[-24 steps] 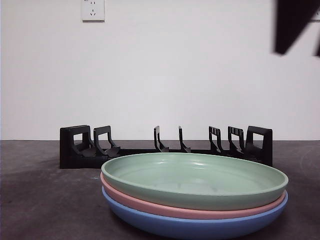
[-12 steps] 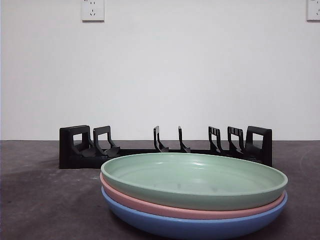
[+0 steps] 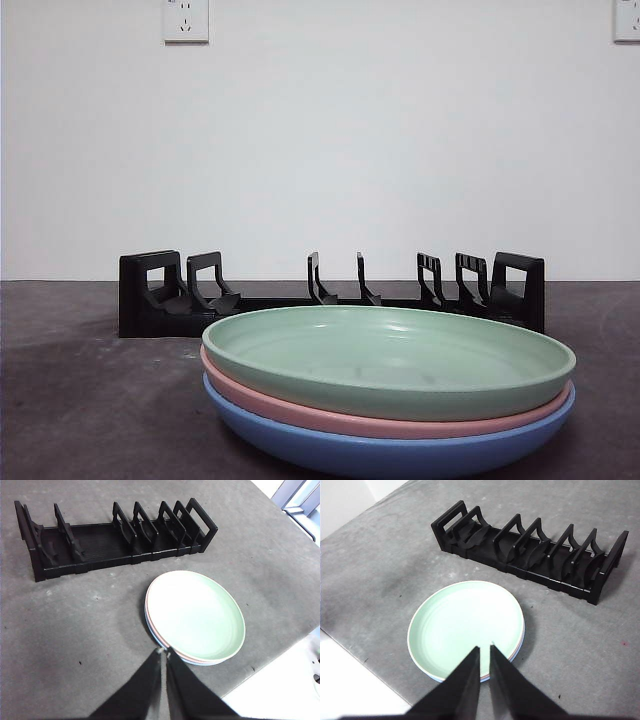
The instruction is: Place the plate
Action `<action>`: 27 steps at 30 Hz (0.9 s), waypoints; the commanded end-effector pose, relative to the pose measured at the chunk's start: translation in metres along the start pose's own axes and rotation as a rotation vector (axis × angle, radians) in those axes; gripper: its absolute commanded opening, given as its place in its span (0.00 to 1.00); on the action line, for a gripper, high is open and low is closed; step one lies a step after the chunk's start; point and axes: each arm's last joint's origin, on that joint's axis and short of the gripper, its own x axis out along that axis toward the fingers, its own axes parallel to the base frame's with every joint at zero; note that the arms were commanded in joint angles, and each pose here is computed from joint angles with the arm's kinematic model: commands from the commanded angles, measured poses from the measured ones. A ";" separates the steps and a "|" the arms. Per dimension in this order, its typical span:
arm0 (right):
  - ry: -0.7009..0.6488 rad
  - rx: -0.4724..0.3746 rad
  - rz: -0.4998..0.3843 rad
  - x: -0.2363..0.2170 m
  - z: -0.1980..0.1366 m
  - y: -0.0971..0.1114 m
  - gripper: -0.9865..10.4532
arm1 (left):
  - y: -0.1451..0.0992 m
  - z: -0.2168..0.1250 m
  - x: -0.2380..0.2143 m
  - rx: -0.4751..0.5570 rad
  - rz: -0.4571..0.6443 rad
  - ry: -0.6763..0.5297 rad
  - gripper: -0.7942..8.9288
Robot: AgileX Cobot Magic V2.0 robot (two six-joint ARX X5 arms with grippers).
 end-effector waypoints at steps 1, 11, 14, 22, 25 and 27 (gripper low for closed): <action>-0.010 -0.010 0.005 0.000 0.002 0.001 0.10 | -0.001 0.002 -0.002 -0.006 -0.006 -0.015 0.09; -0.010 -0.010 0.005 0.000 0.002 0.001 0.10 | 0.001 -0.001 0.001 -0.006 -0.004 -0.056 0.09; -0.010 -0.010 0.005 0.000 0.002 0.001 0.10 | 0.007 -0.005 0.009 -0.034 0.024 -0.093 0.09; -0.010 -0.010 0.005 0.000 0.002 0.001 0.10 | 0.047 -0.045 0.053 0.038 0.246 -0.303 0.09; -0.010 -0.010 0.004 0.000 0.002 0.001 0.10 | 0.068 -0.070 0.070 0.092 0.363 -0.372 0.09; -0.010 -0.010 0.005 0.000 0.002 0.001 0.10 | 0.081 -0.086 0.081 0.102 0.426 -0.413 0.09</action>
